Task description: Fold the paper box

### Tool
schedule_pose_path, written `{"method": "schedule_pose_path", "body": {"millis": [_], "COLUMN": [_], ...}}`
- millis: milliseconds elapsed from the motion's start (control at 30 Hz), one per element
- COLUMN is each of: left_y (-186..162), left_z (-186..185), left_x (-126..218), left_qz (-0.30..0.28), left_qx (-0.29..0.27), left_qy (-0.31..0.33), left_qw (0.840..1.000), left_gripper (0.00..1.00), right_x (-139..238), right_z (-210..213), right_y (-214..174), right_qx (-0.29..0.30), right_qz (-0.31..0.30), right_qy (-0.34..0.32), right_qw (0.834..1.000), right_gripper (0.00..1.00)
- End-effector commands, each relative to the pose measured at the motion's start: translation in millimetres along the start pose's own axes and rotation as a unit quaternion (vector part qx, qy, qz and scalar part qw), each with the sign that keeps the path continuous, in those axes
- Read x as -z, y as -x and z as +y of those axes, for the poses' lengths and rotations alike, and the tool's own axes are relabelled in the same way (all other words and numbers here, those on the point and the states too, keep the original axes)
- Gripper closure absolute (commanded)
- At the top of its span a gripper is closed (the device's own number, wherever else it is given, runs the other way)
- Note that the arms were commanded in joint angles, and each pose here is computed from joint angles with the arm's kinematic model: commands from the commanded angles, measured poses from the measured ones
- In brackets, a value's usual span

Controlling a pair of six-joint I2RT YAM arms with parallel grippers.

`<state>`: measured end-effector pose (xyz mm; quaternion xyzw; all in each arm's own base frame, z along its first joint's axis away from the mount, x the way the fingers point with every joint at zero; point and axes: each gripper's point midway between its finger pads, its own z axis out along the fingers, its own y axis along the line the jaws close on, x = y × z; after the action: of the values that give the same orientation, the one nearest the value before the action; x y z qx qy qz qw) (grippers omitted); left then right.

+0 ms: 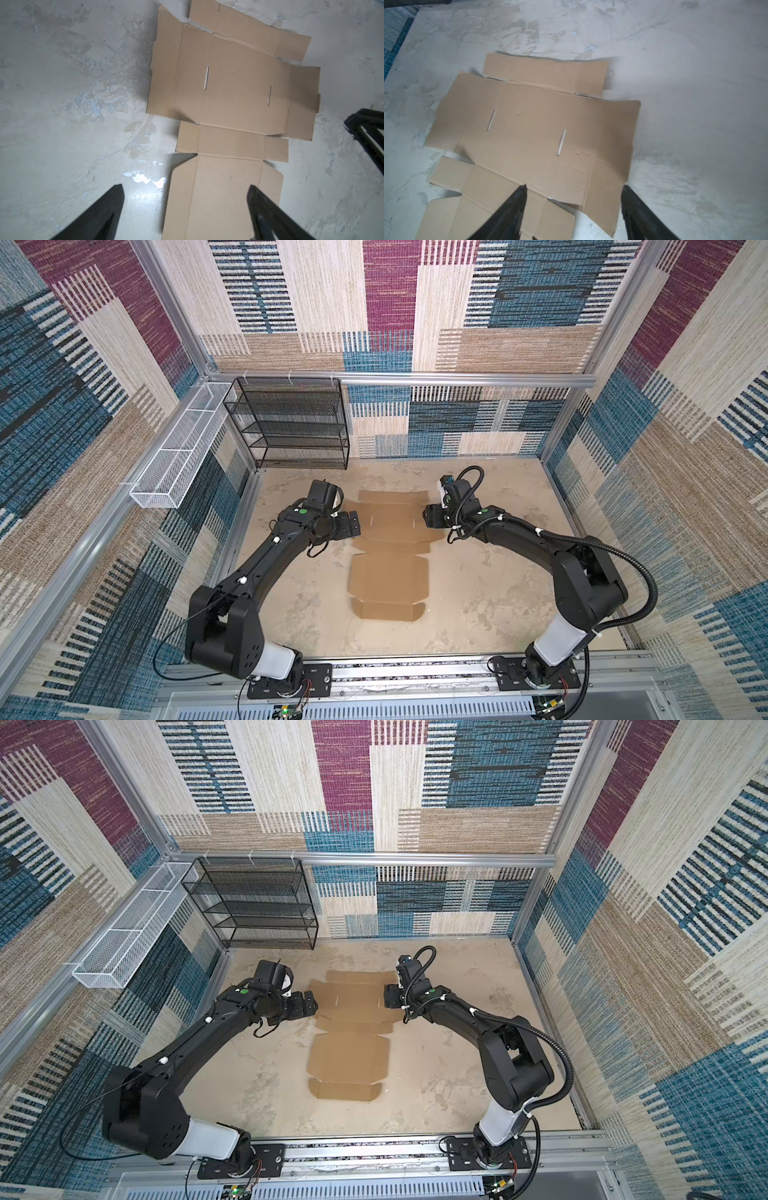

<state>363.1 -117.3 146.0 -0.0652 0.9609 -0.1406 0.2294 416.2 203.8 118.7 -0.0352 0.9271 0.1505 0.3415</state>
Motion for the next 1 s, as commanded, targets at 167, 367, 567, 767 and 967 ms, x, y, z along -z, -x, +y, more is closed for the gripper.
{"method": "schedule_pose_path", "body": {"millis": [167, 367, 567, 767, 967], "left_y": [31.2, 47.7, 51.1, 48.8, 47.6], "left_z": [11.0, 12.0, 31.2, 32.1, 26.4], "left_x": [-44.1, -78.4, -98.6, -120.6, -133.0], "left_qz": [0.056, 0.070, 0.083, 0.106, 0.115], "left_qx": [-0.005, -0.020, -0.026, -0.021, -0.020], "left_qy": [-0.057, -0.065, -0.031, -0.061, -0.085], "left_qw": [0.997, 0.995, 0.996, 0.992, 0.989], "left_gripper": [0.20, 0.23, 0.24, 0.24, 0.25], "right_x": [-15.7, -34.5, -43.2, -48.3, -54.9], "right_z": [-20.9, -27.8, -33.8, -33.9, -29.4], "right_y": [-1.7, -5.9, -12.4, -16.3, -19.3], "right_qx": [-0.046, -0.053, -0.056, -0.049, -0.047], "right_qz": [0.023, 0.043, 0.054, 0.058, 0.063], "right_qy": [0.014, 0.020, 0.020, 0.027, 0.043], "right_qw": [0.999, 0.997, 0.997, 0.997, 0.996], "right_gripper": [0.30, 0.34, 0.37, 0.40, 0.43]}}
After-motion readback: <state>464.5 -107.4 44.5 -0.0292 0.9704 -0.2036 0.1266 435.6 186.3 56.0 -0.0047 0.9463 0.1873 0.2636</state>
